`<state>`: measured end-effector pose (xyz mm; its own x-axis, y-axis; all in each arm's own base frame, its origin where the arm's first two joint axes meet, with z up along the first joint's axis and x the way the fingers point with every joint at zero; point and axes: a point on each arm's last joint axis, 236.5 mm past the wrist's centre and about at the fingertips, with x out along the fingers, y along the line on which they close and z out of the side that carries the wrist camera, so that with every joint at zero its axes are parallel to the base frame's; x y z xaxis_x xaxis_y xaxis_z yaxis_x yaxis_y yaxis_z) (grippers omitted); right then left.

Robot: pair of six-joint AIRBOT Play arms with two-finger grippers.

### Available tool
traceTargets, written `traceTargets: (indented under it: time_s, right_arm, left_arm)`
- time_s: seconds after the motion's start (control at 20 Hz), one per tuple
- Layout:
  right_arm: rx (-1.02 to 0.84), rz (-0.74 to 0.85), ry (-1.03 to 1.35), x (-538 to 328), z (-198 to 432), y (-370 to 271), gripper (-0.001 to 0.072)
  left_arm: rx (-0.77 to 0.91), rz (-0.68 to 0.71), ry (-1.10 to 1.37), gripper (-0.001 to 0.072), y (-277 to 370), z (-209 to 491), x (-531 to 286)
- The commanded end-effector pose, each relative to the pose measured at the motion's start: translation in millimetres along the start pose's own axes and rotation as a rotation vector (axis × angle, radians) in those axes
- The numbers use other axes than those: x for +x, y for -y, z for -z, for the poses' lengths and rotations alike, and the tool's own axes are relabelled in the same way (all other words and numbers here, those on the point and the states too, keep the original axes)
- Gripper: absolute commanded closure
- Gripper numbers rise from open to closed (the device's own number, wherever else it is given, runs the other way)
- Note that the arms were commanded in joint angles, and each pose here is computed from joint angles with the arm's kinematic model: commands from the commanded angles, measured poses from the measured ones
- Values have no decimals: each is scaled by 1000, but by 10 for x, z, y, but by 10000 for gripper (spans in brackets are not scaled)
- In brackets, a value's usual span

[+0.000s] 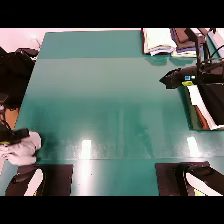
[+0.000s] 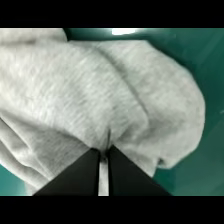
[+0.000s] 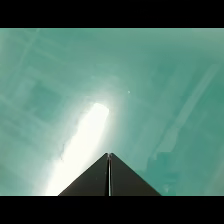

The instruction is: Fold the shirts.

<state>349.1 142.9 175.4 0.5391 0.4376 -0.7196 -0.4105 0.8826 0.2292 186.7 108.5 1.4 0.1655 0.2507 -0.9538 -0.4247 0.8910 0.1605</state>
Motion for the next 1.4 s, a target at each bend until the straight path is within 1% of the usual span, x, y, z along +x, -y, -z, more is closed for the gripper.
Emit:
traceTargets:
  time_s: [0.0, 0.1, 0.2, 0.4, 0.5, 0.6, 0.75, 0.8, 0.85, 0.9, 1.0, 1.1, 1.2, 1.25, 1.35]
  right_arm:
    - [-22, 3, 65, -179, -231, -52, 698]
    - [-49, 9, 138, -397, -476, -112, 699]
    - [-76, 20, 210, -633, -701, -167, 699]
    - [-109, 37, 338, -1065, -1045, -249, 699]
    - [-102, 68, 386, -1256, -1158, -163, 699]
    - [-77, 112, 423, -1433, -1232, -8, 699]
    - [-26, 157, 441, -1569, -1247, 184, 699]
    - [-18, 166, 434, -1576, -1228, 227, 699]
    - [-12, 171, 423, -1573, -1199, 256, 699]
    - [-7, 172, 414, -1569, -1177, 269, 698]
    - [-6, 170, 401, -1556, -1150, 268, 699]
    - [-6, 167, 402, -1557, -1152, 260, 699]
    - [2, 164, 397, -1551, -1139, 258, 699]
    - [2, 163, 390, -1543, -1126, 258, 699]
    - [-4, 154, 381, -1520, -1113, 219, 699]
  left_arm:
    - [66, 159, 239, 687, 396, -643, -917]
    - [154, 289, 441, 689, 785, -962, -1704]
    - [230, 402, 572, 690, 1143, -1074, -2334]
    - [452, 605, 668, 689, 2072, -1050, -3097]
    - [585, 688, 665, 689, 2698, -915, -3260]
    - [743, 744, 634, 689, 3397, -625, -3244]
    - [975, 854, 598, 682, 4447, 80, -3106]
    - [1025, 896, 598, 611, 4701, 284, -3073]
    - [1041, 930, 589, 328, 4893, 430, -3039]
    - [1042, 941, 574, 265, 4981, 472, -2996]
    - [997, 920, 567, 265, 4969, 272, -2908]
    - [917, 870, 559, 265, 4821, -157, -2742]
    - [797, 793, 506, 265, 4587, -671, -2404]
    - [744, 775, 471, 265, 4505, -870, -2225]
    - [632, 802, 343, 265, 4454, -1093, -1831]
